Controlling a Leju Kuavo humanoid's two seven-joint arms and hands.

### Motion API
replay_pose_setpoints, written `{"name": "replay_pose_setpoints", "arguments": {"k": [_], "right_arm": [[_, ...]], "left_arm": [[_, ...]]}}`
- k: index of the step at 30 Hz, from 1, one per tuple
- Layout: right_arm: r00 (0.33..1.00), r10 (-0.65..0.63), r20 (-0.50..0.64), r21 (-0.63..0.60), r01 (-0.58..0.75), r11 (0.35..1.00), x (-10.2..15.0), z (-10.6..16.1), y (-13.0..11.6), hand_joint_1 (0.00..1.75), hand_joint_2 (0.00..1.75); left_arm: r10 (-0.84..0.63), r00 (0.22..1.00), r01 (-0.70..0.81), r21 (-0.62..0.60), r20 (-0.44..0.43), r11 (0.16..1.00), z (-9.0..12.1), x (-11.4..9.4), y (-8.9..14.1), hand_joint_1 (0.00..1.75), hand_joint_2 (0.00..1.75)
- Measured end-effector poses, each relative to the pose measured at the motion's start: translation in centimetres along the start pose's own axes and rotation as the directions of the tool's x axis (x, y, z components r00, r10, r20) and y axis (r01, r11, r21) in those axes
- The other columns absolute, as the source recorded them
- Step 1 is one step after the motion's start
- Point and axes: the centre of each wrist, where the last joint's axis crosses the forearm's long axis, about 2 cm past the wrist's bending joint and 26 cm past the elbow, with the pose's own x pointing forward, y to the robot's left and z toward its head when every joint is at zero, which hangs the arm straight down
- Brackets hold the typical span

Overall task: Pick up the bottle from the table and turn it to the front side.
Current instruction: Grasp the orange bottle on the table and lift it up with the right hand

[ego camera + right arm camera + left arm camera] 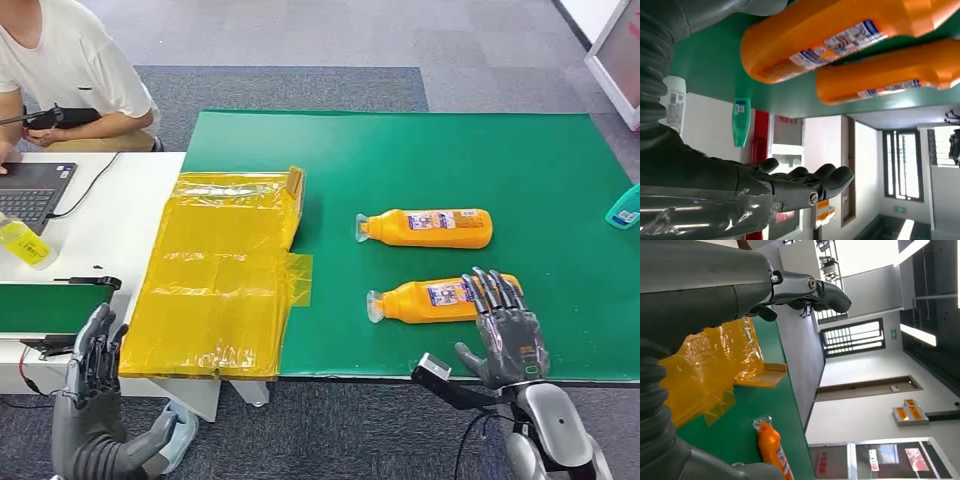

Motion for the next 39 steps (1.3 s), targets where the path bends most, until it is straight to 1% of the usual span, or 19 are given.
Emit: {"name": "replay_pose_setpoints", "arguments": {"k": [2, 5, 13, 20, 25, 27, 31, 32, 35, 39], "right_arm": [[1.000, 0.008, -0.004, 0.010, -0.008, 1.000, -0.1, -0.1, 0.0, 0.00, 1.75], [0.999, 0.052, -0.016, 0.032, -0.051, 0.998, -0.6, -0.7, 0.1, 0.00, 1.75], [0.993, 0.116, -0.001, 0.094, -0.115, 0.989, -2.2, -3.1, 0.3, 0.00, 1.75], [0.987, 0.161, 0.017, 0.164, -0.162, 0.973, -4.2, -6.7, 0.6, 0.00, 1.75], [0.984, 0.174, 0.027, 0.193, -0.176, 0.965, -5.1, -7.4, 0.8, 0.00, 1.75], [0.984, 0.175, 0.035, 0.206, -0.179, 0.962, -5.3, -7.7, 0.8, 0.00, 1.75], [0.984, 0.159, 0.085, 0.249, -0.175, 0.953, -5.7, -9.3, 0.9, 0.00, 1.75], [0.983, 0.152, 0.102, 0.260, -0.174, 0.950, -5.7, -9.7, 0.9, 0.00, 1.75], [0.978, 0.144, 0.148, 0.294, -0.183, 0.938, -5.6, -10.8, 0.9, 0.00, 1.75], [0.963, 0.175, 0.206, 0.348, -0.239, 0.906, -5.6, -12.3, 0.7, 0.00, 1.75]], "left_arm": [[-0.005, 1.000, 0.005, -0.002, 0.001, 1.000, 0.1, 0.0, 0.0, 0.00, 1.75], [-0.018, 1.000, 0.018, -0.005, -0.001, 1.000, 0.2, 0.0, 0.1, 0.00, 1.75], [-0.071, 0.997, 0.070, -0.035, -0.012, 0.997, 0.3, 0.0, 0.0, 0.00, 1.75], [-0.080, 0.997, 0.080, -0.047, 0.002, 0.996, -0.1, 0.0, -0.7, 0.00, 1.75], [-0.074, 0.997, 0.074, -0.049, 0.011, 0.996, -0.2, 0.1, -0.9, 0.00, 1.75], [-0.041, 0.999, 0.041, -0.051, 0.016, 0.998, -0.1, 0.1, -0.9, 0.00, 1.75], [0.154, 0.987, -0.150, -0.068, 0.048, 0.986, -0.1, 0.0, -1.0, 0.00, 1.75], [0.183, 0.982, -0.179, -0.070, 0.053, 0.981, 0.0, 0.0, -1.0, 0.00, 1.75], [0.212, 0.976, -0.208, -0.084, 0.049, 0.975, 0.2, -0.1, -0.9, 0.00, 1.75], [0.227, 0.973, -0.223, -0.096, 0.036, 0.970, 0.5, -0.2, -0.7, 0.00, 1.75]]}}
